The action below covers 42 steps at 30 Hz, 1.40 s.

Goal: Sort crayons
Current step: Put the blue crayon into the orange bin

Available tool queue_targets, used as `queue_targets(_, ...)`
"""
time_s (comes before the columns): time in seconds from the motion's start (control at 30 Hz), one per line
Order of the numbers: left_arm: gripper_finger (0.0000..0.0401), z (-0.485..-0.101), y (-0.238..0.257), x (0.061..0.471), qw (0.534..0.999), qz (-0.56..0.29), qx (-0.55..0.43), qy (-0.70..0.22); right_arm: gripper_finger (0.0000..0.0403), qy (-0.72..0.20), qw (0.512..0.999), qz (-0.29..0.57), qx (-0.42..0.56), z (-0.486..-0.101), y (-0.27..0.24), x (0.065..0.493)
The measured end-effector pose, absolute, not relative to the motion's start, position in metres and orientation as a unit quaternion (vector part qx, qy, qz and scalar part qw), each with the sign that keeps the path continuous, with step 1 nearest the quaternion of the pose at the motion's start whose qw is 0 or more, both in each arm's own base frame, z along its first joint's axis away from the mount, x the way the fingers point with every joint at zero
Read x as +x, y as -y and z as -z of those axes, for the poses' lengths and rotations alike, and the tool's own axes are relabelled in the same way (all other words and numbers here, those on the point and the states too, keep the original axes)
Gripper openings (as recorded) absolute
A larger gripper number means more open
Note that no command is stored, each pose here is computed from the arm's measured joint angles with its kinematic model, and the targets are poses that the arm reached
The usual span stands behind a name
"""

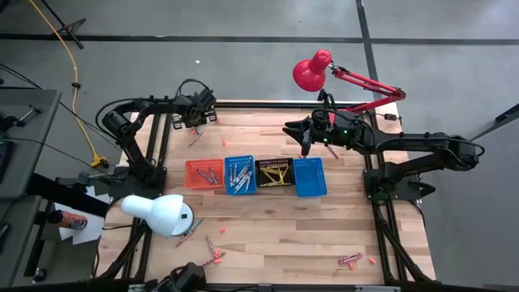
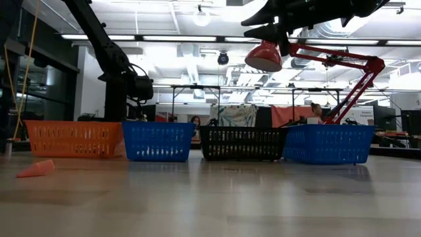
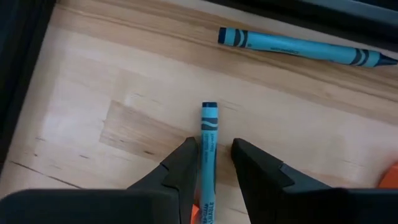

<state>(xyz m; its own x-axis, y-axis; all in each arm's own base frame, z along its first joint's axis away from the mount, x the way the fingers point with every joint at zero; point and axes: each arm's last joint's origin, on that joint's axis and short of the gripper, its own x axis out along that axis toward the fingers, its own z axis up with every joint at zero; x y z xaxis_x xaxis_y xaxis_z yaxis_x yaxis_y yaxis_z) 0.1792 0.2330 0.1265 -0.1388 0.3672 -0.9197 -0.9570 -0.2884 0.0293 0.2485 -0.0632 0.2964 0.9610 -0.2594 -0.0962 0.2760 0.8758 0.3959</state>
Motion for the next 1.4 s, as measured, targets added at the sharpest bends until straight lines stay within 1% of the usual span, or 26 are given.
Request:
queue_targets(0.1, 0.0082, -0.125, -0.231, 0.181, 0.495, -0.675, -0.43, -0.338, 0.0121, -0.02, 0.968, 0.138, 0.207, -0.296, 0.063, 0.249)
queue_targets(0.17, 0.0056, -0.125, -0.23, 0.181, 0.498, -0.673, -0.428, -0.34, 0.0121, -0.02, 0.968, 0.138, 0.207, -0.296, 0.063, 0.249)
queue_targets(0.23, 0.0023, -0.124, -0.229, 0.182, 0.499, -0.672, -0.427, -0.342, 0.0121, -0.02, 0.968, 0.138, 0.207, -0.296, 0.063, 0.249)
queue_targets(0.3, 0.0009, -0.124, -0.229, 0.182, 0.498, -0.672, -0.427, -0.343, 0.0121, -0.02, 0.968, 0.138, 0.207, -0.296, 0.063, 0.249)
queue_targets(0.77, 0.0002, -0.123, -0.227, 0.181, 0.496, -0.666, -0.43, -0.353, 0.0121, -0.02, 0.968, 0.138, 0.207, -0.296, 0.063, 0.249)
queue_targets(0.93, 0.0001, -0.127, -0.229, 0.18, 0.502, -0.665, -0.434, -0.343, 0.0121, -0.02, 0.968, 0.138, 0.207, -0.296, 0.063, 0.249)
queue_targets(1.07, 0.0001, -0.138, -0.226, 0.177, 0.518, -0.649, -0.439, -0.342, 0.0121, -0.02, 0.968, 0.138, 0.207, -0.296, 0.063, 0.249)
queue_targets(1.23, 0.0002, -0.161, -0.226, 0.173, 0.539, -0.659, -0.43, -0.299, 0.0121, -0.02, 0.968, 0.138, 0.207, -0.296, 0.063, 0.249)
queue_targets(1.33, 0.0003, -0.177, -0.223, 0.173, 0.561, -0.655, -0.426, -0.273, 0.0121, -0.021, 0.969, 0.138, 0.203, -0.296, 0.063, 0.249)
queue_targets(1.4, 0.0003, -0.191, -0.219, 0.172, 0.585, -0.646, -0.416, -0.259, 0.0121, -0.021, 0.969, 0.138, 0.203, -0.296, 0.063, 0.249)
